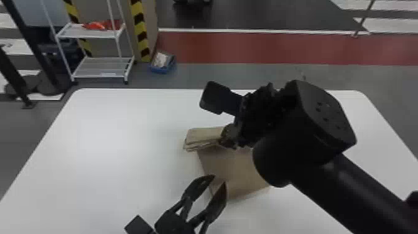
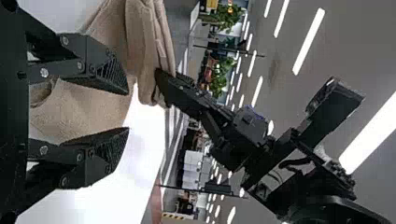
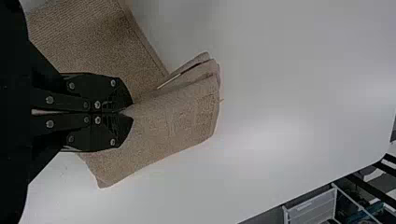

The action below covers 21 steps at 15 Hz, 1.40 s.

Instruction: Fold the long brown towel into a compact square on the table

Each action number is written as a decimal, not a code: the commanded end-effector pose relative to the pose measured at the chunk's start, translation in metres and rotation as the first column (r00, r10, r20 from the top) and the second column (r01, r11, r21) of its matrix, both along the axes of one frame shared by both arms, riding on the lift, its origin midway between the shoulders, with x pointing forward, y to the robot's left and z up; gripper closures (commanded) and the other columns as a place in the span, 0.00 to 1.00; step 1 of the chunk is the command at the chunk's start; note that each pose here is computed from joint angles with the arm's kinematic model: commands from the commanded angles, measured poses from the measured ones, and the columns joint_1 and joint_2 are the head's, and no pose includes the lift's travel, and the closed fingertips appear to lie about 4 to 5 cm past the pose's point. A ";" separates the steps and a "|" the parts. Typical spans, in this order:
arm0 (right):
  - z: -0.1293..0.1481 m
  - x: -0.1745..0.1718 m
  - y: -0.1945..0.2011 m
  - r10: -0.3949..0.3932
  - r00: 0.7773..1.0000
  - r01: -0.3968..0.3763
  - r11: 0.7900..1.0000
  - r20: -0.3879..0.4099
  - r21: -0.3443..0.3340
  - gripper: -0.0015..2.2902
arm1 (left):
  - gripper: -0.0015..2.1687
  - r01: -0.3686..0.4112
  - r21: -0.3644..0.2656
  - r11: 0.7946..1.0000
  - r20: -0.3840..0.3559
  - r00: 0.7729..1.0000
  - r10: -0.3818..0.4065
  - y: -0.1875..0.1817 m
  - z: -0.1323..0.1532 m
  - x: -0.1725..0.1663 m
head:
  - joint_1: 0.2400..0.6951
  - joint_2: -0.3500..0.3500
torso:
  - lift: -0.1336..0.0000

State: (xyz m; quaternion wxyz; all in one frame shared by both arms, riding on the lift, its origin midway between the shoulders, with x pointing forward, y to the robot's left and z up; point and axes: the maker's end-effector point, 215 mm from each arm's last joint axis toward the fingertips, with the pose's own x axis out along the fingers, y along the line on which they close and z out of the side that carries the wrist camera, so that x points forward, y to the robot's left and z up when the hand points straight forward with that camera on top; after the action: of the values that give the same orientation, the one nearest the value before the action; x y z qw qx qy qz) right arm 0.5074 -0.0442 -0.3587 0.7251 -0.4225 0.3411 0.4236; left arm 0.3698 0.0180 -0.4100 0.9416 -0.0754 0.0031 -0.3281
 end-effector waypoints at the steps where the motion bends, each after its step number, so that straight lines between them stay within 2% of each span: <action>1: 0.001 -0.001 0.003 -0.010 1.000 0.010 1.000 0.001 0.007 0.58 | 0.99 0.046 0.007 0.999 -0.011 0.999 -0.046 -0.022 -0.007 -0.007 | 1.00 0.45 | 0.08; 3: 0.002 -0.001 0.005 -0.010 1.000 0.010 1.000 0.002 0.011 0.58 | 0.99 0.080 0.018 0.997 -0.028 0.996 -0.080 -0.037 -0.013 -0.007 | 1.00 0.43 | 0.08; 6: 0.003 -0.002 0.002 -0.020 1.000 0.020 1.000 0.001 0.013 0.58 | 0.99 0.158 0.050 0.986 -0.125 0.981 -0.151 -0.068 -0.046 -0.006 | 1.00 0.39 | 0.08; 8: 0.004 -0.002 -0.004 -0.036 0.999 0.036 0.999 -0.003 0.014 0.58 | 0.99 0.178 0.076 0.981 -0.205 0.966 -0.159 -0.073 -0.069 -0.002 | 1.00 0.34 | 0.08; 9: 0.004 -0.003 -0.005 -0.035 0.999 0.035 0.999 -0.003 0.013 0.58 | 0.99 0.171 0.085 0.982 -0.207 0.967 -0.151 -0.074 -0.071 0.002 | 1.00 0.33 | 0.08; 17: 0.001 -0.003 -0.013 -0.041 0.999 0.041 0.999 -0.006 0.004 0.58 | 0.99 0.165 0.068 0.984 -0.159 0.975 -0.153 -0.067 -0.034 0.001 | 1.00 0.31 | 0.08; 21: 0.001 -0.002 -0.014 -0.043 0.999 0.043 0.999 -0.005 0.002 0.58 | 0.99 0.167 0.092 0.982 -0.177 0.973 -0.149 -0.063 -0.027 0.004 | 1.00 0.31 | 0.08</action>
State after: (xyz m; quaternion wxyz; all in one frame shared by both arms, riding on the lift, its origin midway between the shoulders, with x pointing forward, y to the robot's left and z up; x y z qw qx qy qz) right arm 0.5059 -0.0583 -0.3571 0.7339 -0.4130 0.3510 0.4094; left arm 0.3730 -0.0457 -0.4389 0.9117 -0.0550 0.1026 -0.3941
